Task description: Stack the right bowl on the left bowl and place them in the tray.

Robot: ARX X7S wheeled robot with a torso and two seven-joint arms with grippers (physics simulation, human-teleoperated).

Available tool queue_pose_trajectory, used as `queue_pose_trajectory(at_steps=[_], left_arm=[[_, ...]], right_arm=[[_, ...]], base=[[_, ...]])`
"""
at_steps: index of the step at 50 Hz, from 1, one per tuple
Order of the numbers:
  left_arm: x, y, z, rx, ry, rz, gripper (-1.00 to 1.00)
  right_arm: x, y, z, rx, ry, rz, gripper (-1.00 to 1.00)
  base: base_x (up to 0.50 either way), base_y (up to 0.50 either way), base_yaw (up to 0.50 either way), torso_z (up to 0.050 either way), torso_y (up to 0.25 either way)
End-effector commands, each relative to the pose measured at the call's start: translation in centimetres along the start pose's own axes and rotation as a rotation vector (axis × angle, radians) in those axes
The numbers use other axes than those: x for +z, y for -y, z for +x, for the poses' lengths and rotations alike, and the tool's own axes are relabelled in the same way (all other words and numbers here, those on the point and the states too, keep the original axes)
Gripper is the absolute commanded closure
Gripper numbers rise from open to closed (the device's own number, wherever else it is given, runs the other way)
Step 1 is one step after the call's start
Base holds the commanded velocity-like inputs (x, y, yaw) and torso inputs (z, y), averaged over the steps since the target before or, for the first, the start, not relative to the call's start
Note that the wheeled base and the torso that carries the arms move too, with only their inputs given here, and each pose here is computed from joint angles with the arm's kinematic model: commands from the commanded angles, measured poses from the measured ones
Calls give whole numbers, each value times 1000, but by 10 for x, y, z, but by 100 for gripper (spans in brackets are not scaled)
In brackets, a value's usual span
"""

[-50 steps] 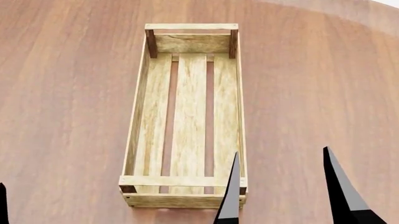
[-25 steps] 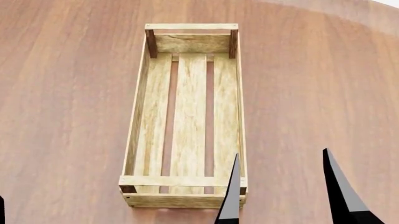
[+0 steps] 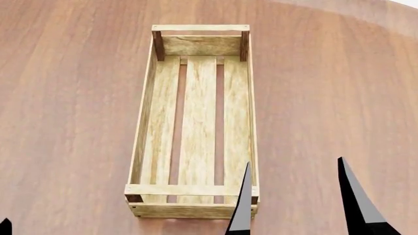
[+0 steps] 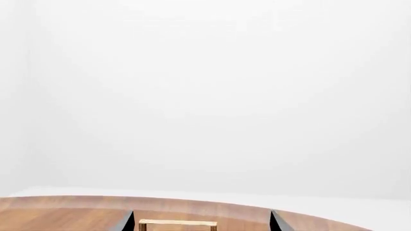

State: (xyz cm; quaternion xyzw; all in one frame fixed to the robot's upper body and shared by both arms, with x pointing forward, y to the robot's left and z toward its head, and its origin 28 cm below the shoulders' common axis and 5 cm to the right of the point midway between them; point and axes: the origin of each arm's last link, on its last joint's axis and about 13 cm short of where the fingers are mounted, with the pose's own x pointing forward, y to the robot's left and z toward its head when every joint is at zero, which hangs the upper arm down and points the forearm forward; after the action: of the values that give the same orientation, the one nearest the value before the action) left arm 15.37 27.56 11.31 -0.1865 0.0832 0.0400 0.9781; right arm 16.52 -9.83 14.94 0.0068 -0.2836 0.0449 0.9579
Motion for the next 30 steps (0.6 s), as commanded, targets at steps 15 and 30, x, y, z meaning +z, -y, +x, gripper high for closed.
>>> queue_pose_trajectory(at_steps=[15, 30], left_arm=[[-9, -7, 5, 71, -93, -132, -100], [-17, -9, 5, 68, -149, -154, -100]], right_arm=[[1, 2, 2, -6, 17, -18, -100], [0, 3, 2, -10, 14, -19, -100]], base=[[0, 0, 0, 0, 0], [0, 0, 0, 0, 0]])
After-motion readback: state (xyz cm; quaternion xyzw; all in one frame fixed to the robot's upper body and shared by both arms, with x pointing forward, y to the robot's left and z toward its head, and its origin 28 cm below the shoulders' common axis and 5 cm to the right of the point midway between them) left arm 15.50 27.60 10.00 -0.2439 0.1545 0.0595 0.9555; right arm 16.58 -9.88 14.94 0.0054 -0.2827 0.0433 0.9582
